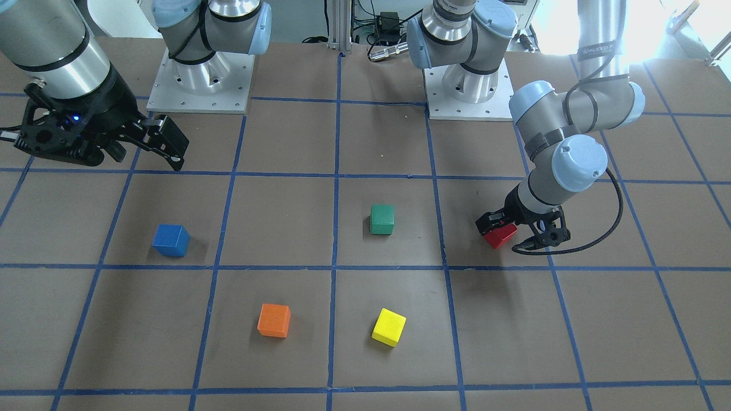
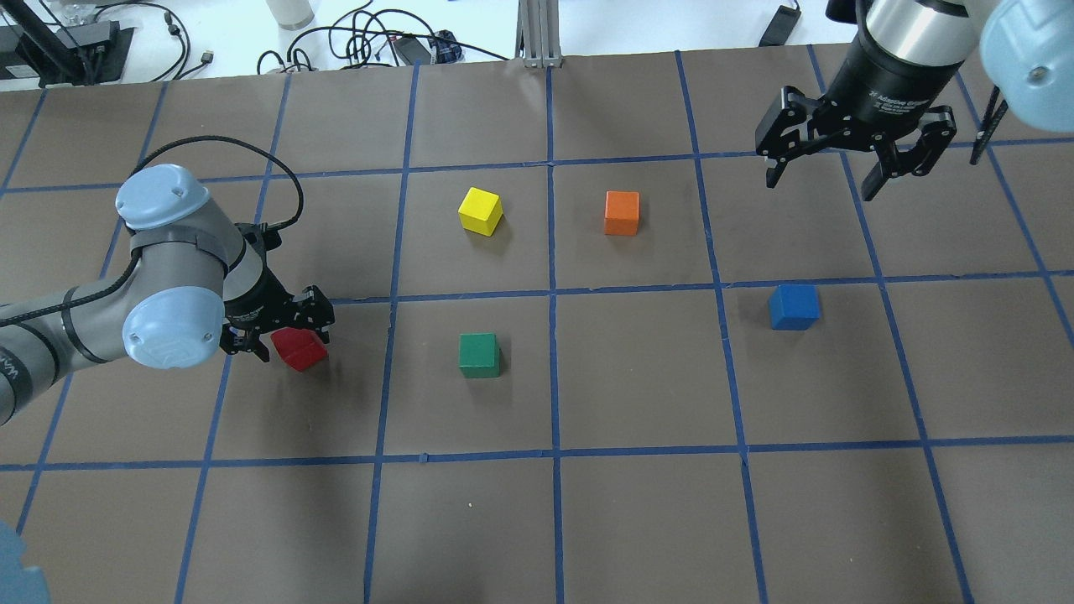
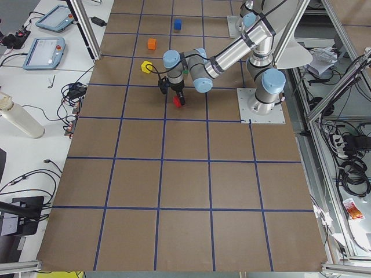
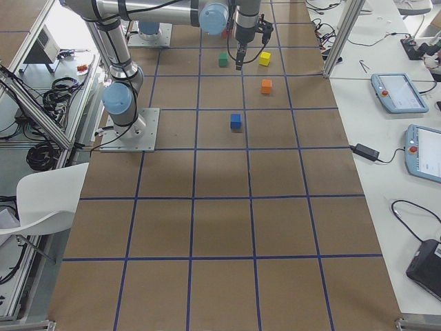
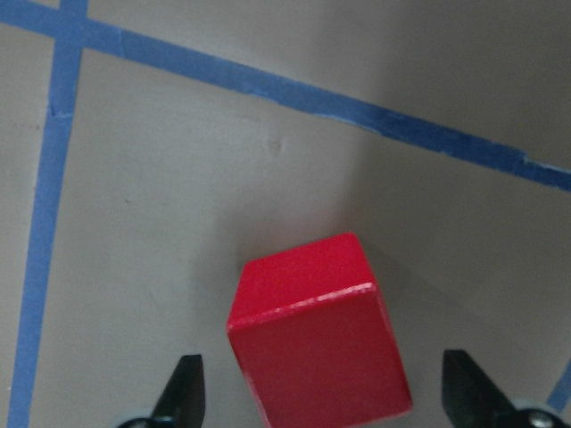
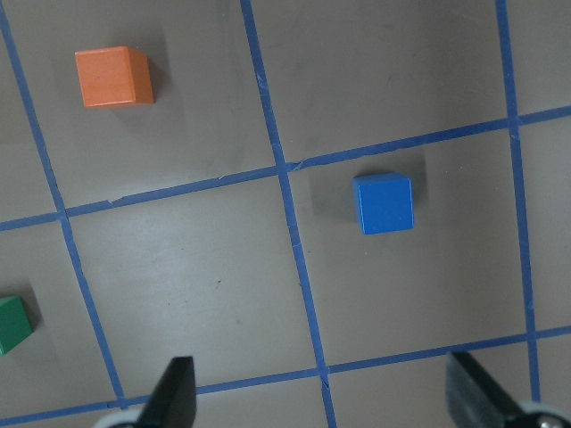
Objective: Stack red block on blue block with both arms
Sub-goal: 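Close the left gripper on the red cube, then carry the red cube with the left gripper toward the table center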
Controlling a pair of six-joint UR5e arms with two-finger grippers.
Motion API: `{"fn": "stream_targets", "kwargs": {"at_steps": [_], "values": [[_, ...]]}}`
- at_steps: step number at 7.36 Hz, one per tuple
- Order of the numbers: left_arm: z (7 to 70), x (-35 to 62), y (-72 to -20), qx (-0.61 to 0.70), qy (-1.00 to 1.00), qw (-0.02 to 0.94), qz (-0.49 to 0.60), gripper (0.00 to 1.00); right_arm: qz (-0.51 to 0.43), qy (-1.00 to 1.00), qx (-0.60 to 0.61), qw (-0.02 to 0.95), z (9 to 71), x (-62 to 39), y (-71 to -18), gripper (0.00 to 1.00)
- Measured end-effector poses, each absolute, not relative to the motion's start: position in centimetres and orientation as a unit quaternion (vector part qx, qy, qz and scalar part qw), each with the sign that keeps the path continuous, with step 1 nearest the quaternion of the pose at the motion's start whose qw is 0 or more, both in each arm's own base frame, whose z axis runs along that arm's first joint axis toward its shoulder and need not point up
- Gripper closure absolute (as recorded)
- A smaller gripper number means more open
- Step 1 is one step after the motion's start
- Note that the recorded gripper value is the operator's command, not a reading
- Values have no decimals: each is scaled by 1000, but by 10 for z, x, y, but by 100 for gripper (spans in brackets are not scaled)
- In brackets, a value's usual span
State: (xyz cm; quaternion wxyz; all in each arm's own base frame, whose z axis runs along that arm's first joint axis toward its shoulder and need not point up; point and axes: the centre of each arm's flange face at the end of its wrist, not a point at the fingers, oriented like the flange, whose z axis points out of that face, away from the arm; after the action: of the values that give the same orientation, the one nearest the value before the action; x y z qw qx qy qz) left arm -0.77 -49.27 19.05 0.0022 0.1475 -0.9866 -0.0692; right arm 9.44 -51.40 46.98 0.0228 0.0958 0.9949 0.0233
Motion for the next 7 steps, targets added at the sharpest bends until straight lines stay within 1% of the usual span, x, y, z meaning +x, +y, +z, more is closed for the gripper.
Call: {"fn": "stream_targets", "kwargs": {"at_steps": [1, 2, 4, 6, 7], "values": [[190, -8, -495, 146, -987, 1, -68, 100, 23, 995, 96, 23, 470, 94, -514, 0], [198, -8, -500, 144, -988, 0, -60, 100, 23, 995, 96, 23, 470, 94, -513, 0], [241, -32, -528, 119, -992, -3, -34, 100, 23, 995, 96, 23, 470, 94, -513, 0], [284, -128, -555, 65, -998, -2, 0, 100, 22, 995, 96, 23, 471, 94, -513, 0], [292, -181, -556, 45, -999, 10, 6, 100, 22, 995, 96, 23, 471, 94, -513, 0]]}}
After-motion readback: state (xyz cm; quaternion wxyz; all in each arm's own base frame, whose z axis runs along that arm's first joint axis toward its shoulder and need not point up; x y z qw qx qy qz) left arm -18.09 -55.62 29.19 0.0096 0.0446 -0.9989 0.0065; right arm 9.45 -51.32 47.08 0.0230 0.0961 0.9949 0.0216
